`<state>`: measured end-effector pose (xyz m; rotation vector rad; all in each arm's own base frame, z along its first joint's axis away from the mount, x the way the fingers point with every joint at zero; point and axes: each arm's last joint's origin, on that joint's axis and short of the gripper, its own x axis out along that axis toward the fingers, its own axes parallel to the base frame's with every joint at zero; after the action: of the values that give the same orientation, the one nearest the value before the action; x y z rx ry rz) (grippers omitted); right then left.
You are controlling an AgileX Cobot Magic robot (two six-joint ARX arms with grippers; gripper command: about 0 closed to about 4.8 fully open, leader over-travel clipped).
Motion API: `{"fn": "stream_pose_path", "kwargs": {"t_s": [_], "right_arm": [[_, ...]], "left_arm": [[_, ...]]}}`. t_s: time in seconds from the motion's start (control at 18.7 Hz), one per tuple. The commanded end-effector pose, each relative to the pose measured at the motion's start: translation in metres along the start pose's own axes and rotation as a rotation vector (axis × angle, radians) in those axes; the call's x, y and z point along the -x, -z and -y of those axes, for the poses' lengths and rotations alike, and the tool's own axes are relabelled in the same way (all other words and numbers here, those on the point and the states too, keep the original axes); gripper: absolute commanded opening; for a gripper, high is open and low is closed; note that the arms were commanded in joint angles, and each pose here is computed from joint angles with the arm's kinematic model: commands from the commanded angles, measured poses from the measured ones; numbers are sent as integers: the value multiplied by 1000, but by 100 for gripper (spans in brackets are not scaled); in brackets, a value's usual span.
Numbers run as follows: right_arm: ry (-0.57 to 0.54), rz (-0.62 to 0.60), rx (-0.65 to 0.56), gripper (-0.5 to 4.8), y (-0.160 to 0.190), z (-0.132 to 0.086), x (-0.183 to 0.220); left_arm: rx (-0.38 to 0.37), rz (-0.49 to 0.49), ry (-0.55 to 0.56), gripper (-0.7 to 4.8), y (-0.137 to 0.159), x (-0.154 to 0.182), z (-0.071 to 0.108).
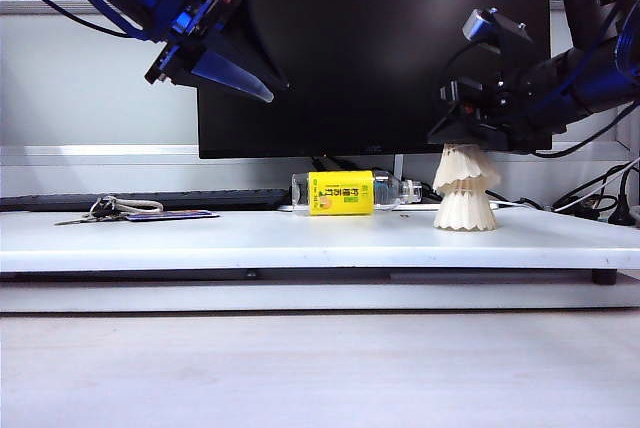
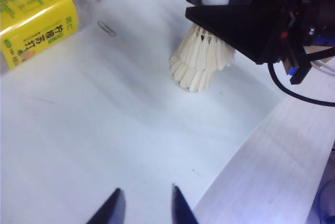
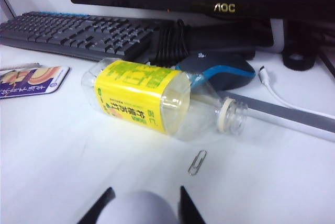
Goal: Stack the badminton balls on the table vertically.
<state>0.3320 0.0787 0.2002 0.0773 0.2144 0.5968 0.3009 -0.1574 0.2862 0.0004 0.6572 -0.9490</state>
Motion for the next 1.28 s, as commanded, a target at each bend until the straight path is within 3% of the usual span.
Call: {"fn": "stream_pose_path", "kwargs": {"t_s": [0.05, 0.43, 0.48, 0.75, 0.86, 1.28], "right_arm": [[-10, 9, 3, 139, -2, -1, 0], [-20, -12, -6, 189, 2, -1, 1], [-20, -12, -6, 221, 2, -1, 1], [-44, 7, 2, 235, -1, -2, 1], [-46, 40, -10, 276, -5, -2, 1], [-46, 186, 32, 280, -38, -9, 18]], "left_arm": [[-17, 13, 1, 125, -2, 1, 1], [-16, 12, 2, 125, -2, 1, 1], [-16, 12, 2, 125, -2, 0, 1], [-12, 6, 2, 125, -1, 1, 1], [-10, 3, 2, 125, -1, 1, 1], [-31, 33, -6, 125, -4, 1, 0]]}}
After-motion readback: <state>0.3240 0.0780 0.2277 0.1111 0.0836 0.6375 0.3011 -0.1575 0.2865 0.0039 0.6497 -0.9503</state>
